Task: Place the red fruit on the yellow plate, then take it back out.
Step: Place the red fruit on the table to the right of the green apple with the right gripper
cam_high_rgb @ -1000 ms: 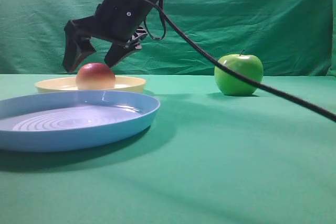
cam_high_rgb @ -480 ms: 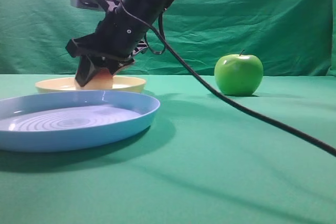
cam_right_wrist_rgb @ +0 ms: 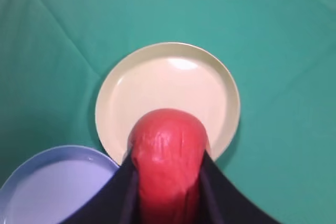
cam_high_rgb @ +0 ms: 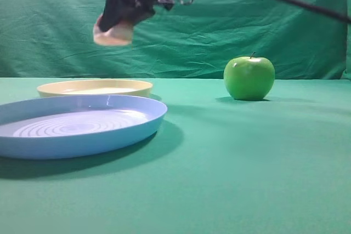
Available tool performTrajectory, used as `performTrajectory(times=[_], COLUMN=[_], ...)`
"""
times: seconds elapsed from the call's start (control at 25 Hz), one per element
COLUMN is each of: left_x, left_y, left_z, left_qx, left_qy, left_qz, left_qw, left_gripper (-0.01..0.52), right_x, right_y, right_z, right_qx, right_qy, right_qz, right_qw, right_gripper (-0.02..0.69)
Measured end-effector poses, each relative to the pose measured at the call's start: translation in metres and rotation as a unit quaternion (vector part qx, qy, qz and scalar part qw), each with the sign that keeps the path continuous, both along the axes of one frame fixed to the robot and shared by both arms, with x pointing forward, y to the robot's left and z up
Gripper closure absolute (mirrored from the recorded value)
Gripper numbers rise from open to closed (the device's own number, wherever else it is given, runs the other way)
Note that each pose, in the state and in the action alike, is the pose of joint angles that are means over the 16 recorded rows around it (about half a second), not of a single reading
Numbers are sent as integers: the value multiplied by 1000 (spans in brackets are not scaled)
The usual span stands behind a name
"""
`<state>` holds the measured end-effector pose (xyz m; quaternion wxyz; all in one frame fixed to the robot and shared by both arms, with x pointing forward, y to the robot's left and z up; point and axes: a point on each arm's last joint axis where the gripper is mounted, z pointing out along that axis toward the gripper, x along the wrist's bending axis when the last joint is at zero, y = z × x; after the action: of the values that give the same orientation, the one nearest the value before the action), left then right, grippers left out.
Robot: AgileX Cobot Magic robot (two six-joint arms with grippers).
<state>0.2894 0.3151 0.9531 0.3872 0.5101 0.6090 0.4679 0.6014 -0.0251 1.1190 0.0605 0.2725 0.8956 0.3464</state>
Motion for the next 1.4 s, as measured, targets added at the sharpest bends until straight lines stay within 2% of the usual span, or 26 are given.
performTrajectory(times=[0.32,0.56,0.72,1.0,1.4], left_x=[0,0,0,0,0], left_y=[0,0,0,0,0], left_z=[0,0,0,0,0], left_qx=[0,0,0,0,-1], left_qy=[0,0,0,0,0], left_qz=[0,0,0,0,0], left_qw=[1000,1000,1000,1000,1000], left_gripper=[514,514,514,514,514], right_x=[-34,-69,-96,-132,-154], right_y=[-79,-128,-152,-172,-187], right_z=[63,66,41,-38,-137], right_qx=[-25,-31,-36,-46,-62], right_qy=[7,15,26,44,51], right_qz=[-105,-162,-191,-224,-267], right_qw=[994,986,981,972,960], right_gripper=[483,483,483,483,483])
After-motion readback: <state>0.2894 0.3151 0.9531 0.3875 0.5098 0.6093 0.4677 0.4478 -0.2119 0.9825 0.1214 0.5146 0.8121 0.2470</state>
